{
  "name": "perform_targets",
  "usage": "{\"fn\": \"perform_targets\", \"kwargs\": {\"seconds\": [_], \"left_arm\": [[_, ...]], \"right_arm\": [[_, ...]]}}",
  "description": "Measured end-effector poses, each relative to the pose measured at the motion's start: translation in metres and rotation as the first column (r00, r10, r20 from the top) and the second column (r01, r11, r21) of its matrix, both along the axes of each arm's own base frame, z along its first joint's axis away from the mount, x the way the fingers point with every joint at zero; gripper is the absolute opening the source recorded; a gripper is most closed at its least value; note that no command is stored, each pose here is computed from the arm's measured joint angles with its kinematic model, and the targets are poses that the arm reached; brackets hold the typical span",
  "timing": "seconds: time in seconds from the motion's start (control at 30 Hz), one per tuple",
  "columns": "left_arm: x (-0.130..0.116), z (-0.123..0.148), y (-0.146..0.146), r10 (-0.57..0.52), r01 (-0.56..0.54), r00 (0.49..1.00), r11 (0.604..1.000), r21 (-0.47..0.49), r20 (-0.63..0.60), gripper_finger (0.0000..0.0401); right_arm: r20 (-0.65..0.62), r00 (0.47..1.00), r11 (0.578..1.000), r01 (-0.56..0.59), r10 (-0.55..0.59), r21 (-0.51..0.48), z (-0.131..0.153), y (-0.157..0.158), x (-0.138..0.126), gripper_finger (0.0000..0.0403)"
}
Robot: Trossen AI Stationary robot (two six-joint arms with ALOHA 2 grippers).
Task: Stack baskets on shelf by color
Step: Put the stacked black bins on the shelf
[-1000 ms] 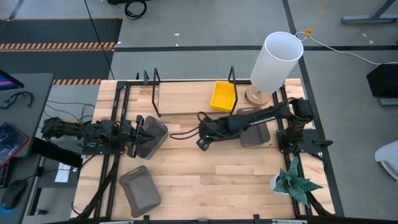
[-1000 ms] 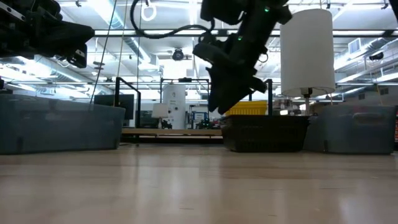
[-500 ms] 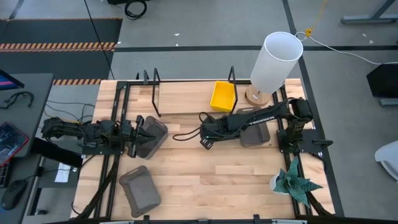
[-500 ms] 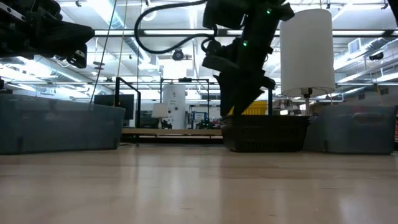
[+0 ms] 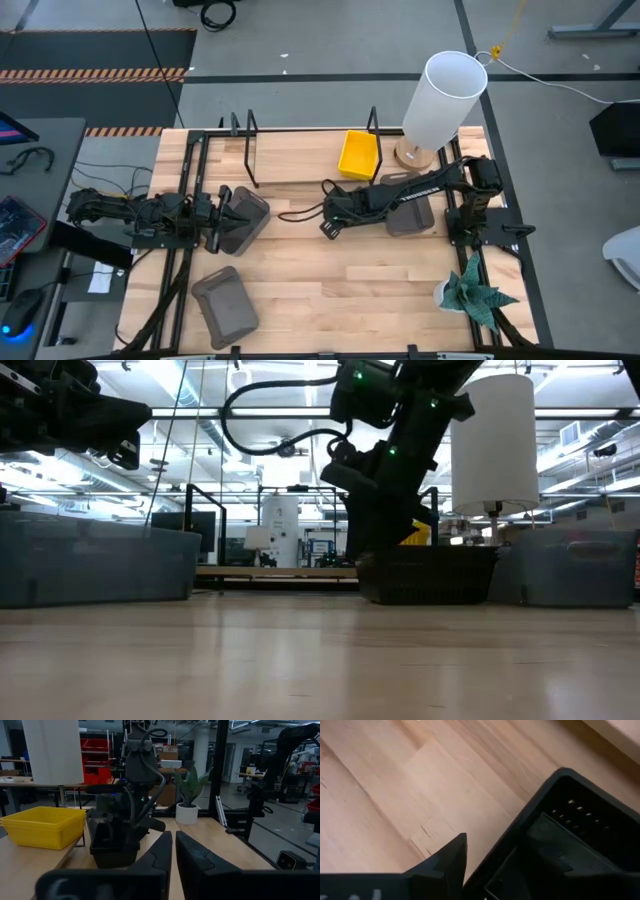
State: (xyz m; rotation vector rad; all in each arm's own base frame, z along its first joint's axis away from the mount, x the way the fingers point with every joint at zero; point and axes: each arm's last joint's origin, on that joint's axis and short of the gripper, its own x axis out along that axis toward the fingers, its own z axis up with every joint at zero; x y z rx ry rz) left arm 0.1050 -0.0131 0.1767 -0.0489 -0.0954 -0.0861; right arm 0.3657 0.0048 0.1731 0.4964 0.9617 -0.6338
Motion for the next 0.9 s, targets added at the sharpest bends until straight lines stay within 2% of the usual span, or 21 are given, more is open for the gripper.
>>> {"fn": "perform_targets", "kwargs": {"seconds": [0.3,0.5,0.67,0.77,0.9], "left_arm": [[0.0,0.0,0.0,0.0,0.0,1.0,1.0,0.0,0.0,0.0037],[0.0,0.0,0.0,0.0,0.0,1.0,1.0,0.0,0.001,0.003],[0.0,0.0,0.0,0.0,0.0,1.0,1.0,0.0,0.001,0.0029],[0.0,0.0,0.0,0.0,0.0,1.0,1.0,0.0,0.001,0.0033],[0.0,0.0,0.0,0.0,0.0,1.0,1.0,0.0,0.001,0.0036]], "right_arm": [[-0.007,1.0,0.999,0.01,-0.01,0.039,-0.007,0.002,-0.004,0.0102],[0.05,0.997,0.991,-0.065,0.06,0.113,-0.005,0.026,0.0,0.0056],[0.089,0.993,0.984,-0.093,0.08,0.153,-0.004,0.047,0.0,0.0044],[0.089,0.987,0.974,-0.149,0.136,0.172,-0.004,0.06,-0.002,0.0044],[0.084,0.947,0.93,-0.32,0.309,0.181,-0.003,0.072,-0.003,0.0041]]}}
